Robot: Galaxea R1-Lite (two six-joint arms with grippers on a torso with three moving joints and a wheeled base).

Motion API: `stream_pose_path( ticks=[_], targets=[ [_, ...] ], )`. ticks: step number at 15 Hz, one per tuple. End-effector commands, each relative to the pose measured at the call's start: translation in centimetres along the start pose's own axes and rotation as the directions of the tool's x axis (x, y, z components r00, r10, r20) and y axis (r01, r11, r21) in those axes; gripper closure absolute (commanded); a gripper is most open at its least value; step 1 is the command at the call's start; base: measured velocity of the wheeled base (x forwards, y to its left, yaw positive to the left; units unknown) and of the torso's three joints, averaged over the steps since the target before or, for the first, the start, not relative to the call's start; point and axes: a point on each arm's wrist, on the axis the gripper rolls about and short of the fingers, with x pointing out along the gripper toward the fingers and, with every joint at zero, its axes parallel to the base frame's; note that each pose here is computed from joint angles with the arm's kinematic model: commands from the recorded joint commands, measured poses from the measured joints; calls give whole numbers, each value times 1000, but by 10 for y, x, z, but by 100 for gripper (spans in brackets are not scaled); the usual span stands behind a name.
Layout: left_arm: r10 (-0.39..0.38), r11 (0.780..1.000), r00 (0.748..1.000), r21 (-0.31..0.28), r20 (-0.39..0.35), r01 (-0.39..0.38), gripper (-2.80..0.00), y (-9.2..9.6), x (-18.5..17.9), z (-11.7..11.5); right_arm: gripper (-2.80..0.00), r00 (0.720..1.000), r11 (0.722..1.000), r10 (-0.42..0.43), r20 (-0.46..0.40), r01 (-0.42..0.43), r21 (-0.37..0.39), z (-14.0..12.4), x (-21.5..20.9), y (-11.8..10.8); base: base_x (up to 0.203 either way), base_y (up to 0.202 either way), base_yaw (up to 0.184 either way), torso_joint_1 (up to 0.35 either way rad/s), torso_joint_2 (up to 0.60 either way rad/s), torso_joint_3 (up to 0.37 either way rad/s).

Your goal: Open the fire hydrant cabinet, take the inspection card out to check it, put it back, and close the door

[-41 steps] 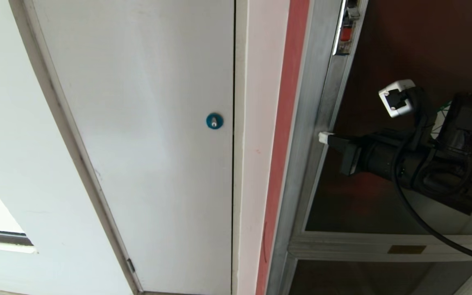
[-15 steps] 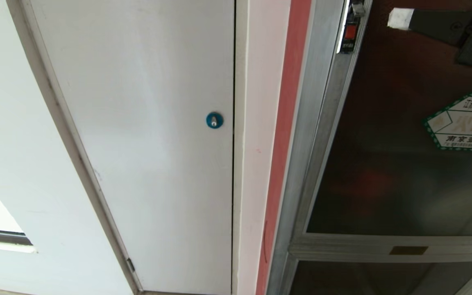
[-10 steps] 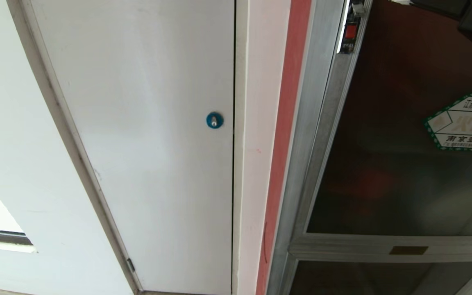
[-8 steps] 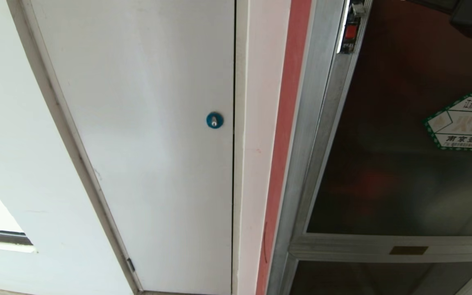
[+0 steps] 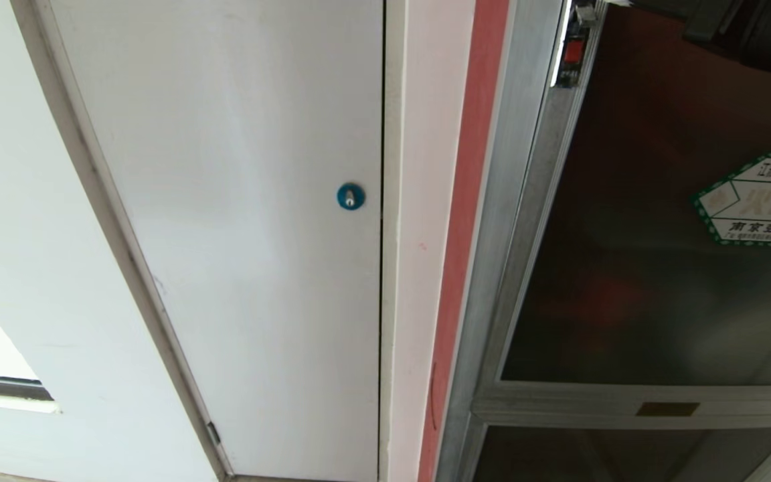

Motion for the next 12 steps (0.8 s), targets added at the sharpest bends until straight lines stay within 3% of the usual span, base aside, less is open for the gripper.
stream_pose_path(
  ticks=[1, 12],
  targets=[
    [0, 1000, 1000, 0, -12, 0, 0, 0, 1, -3, 0, 1000, 1000, -19, -5, 19, -4, -3, 6, -6, 0, 0, 0, 0, 0, 0],
    [0, 1000, 1000, 0, -12, 0, 0, 0, 1, -3, 0, 999, 999, -39, -37, 39, -7, -14, 22, -14, 0, 0, 0, 0, 0, 0]
  ],
)
